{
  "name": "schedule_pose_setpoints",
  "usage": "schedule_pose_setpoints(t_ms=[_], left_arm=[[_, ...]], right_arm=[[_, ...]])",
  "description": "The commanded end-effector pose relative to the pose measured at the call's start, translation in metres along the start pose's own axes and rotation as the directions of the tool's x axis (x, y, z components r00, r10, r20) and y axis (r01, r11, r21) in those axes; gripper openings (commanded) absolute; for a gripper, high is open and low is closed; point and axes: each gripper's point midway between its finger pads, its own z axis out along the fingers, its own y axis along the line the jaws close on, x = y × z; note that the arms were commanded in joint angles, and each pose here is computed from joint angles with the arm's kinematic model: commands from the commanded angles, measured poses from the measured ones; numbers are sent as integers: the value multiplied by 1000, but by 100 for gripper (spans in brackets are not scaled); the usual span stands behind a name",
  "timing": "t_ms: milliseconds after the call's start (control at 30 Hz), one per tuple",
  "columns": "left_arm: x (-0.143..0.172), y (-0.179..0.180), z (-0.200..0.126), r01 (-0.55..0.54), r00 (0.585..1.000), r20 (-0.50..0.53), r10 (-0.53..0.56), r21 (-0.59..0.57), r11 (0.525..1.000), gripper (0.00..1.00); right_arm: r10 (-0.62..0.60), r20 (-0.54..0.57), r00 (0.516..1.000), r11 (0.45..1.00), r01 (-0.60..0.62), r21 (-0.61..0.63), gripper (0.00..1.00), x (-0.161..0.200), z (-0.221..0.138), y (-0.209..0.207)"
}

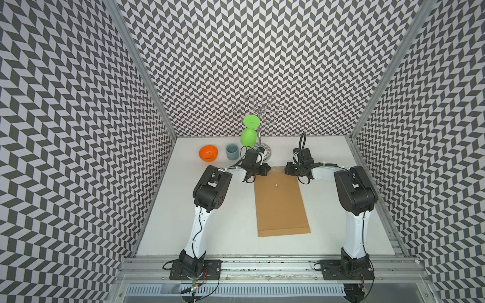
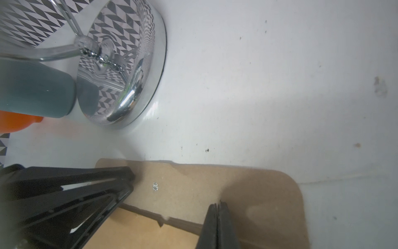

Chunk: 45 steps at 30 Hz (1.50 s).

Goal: Open the file bag
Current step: Place the file bag at the center of the board, then reset both arms

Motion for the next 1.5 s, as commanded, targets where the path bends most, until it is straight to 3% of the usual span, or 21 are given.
schedule_pose_setpoints(t_ms=[0,333,833,900,1000,1233,1333,1467], left_arm=[[-5,0,-12,26,999,-26,-27,-23,999,19],[-38,-17,-44,16,999,43,-17,9,1000,20],[-146,-88,-164,-108,948,303,95,28,994,28],[-154,-95,-181,-122,936,334,111,14,992,29],[-160,-102,-209,-140,914,382,136,-16,990,31],[-160,-104,-279,-170,843,489,226,-158,973,35],[-155,-112,-315,-192,788,554,270,-195,962,40],[-145,-113,-368,-174,690,649,321,-282,944,50]], right_arm=[[35,-80,996,998,-30,64,0,19,8,-21],[33,-64,997,998,-30,56,0,6,2,-13],[-10,50,999,1000,10,-3,3,-58,-37,27],[-24,83,996,999,26,-24,8,-69,-50,37],[-50,157,986,996,61,-66,25,-90,-79,58],[-94,365,926,981,149,-127,58,-134,-175,103],[-100,452,887,976,176,-130,66,-138,-216,112],[-74,570,818,985,148,-85,69,-130,-267,103]])
